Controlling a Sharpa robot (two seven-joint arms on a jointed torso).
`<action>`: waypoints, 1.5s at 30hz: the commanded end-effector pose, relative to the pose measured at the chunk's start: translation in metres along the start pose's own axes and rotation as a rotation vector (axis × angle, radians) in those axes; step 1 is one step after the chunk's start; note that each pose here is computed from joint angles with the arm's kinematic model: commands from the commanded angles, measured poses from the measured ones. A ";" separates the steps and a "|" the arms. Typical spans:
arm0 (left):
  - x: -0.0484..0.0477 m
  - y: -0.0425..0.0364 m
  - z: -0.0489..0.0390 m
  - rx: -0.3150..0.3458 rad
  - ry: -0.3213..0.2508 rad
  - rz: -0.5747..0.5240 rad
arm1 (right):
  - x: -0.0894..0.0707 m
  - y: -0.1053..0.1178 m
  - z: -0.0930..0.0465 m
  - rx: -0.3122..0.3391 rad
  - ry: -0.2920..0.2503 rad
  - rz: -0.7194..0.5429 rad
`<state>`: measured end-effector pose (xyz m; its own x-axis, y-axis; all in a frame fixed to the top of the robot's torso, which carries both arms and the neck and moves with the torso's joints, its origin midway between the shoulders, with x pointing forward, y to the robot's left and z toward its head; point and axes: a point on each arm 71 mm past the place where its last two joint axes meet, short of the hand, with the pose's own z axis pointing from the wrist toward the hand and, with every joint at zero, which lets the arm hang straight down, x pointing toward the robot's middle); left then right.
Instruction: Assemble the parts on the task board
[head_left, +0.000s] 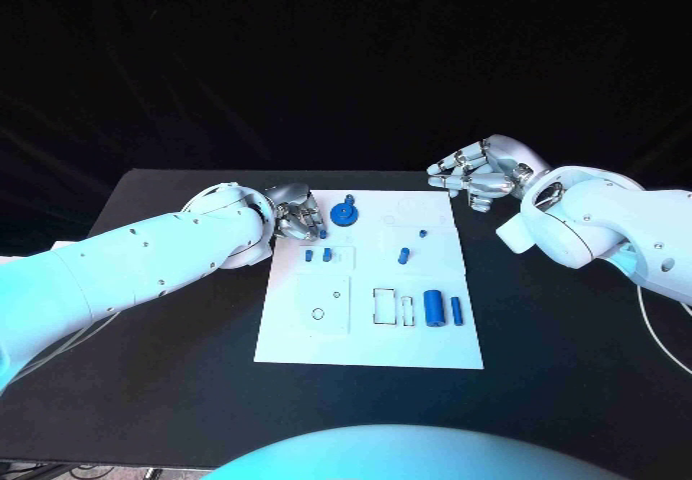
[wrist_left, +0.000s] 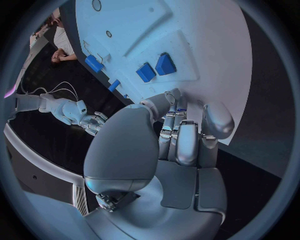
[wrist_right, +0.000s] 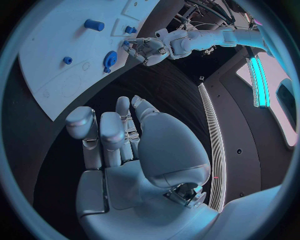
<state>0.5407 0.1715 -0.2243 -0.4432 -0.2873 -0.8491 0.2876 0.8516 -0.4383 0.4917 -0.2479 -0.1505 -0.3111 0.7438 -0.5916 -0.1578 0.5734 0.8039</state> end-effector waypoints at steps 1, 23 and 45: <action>-0.0015 -0.0008 -0.0007 0.013 -0.015 0.001 | 0.001 0.001 0.000 -0.009 0.013 -0.007; -0.0088 -0.0059 -0.0127 0.101 -0.045 -0.052 | 0.000 0.000 0.000 -0.005 0.009 -0.008; -0.0033 -0.0102 -0.0020 0.088 -0.003 -0.013 | 0.001 0.001 0.000 -0.009 0.012 -0.007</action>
<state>0.5380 0.1669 -0.2160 -0.4321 -0.3180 -0.8439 0.3432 0.8074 -0.4799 0.4919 -0.2486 -0.1505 -0.3099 0.7440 -0.5920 -0.1566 0.5742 0.8036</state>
